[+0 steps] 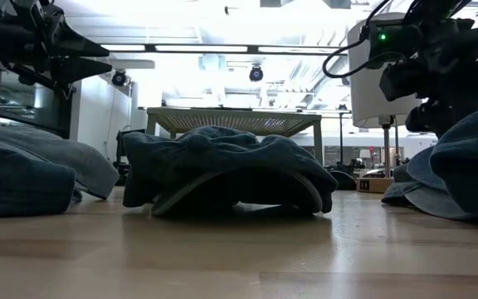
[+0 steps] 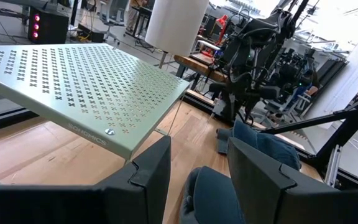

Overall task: Pick & Place hat
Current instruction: Put the right blue cap on the shelf

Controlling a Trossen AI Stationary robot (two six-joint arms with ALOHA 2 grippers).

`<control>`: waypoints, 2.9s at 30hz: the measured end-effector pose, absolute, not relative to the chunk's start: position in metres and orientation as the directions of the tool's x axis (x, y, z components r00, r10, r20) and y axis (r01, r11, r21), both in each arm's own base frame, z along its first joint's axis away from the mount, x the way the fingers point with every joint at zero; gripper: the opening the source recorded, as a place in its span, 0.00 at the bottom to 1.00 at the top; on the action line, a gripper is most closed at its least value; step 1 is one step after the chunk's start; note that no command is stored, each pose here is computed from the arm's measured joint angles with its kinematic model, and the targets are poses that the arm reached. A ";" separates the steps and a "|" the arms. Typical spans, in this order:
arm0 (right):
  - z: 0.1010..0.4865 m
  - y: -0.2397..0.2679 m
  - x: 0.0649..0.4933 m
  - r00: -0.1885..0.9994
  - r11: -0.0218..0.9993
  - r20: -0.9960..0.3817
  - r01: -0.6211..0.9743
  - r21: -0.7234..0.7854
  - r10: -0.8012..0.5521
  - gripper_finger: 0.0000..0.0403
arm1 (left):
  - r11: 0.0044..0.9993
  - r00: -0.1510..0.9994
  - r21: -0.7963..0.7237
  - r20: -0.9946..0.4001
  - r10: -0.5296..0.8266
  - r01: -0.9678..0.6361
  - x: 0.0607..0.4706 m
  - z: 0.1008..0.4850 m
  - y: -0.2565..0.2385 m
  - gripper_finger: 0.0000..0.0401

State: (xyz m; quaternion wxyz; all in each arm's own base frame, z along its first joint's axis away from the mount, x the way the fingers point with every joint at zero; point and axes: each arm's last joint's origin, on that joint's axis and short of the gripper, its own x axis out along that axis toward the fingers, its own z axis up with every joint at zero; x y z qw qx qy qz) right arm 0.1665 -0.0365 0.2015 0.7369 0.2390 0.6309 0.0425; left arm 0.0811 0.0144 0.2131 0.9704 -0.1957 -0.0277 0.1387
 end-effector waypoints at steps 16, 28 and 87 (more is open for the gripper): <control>0.197 -0.034 0.171 0.182 0.868 -0.895 0.229 0.441 0.407 0.38 | 0.885 0.960 -0.387 -0.001 0.280 -0.258 0.081 0.213 0.014 0.39; 0.198 -0.032 0.171 0.191 0.846 -0.874 0.227 0.483 0.448 0.03 | 0.885 0.960 -0.388 -0.001 0.280 -0.258 0.081 0.213 0.014 0.39; 0.374 -0.006 0.142 0.839 0.945 -0.529 0.060 0.322 0.127 0.00 | 0.879 0.959 -0.402 0.002 0.283 -0.258 0.081 0.213 0.015 0.39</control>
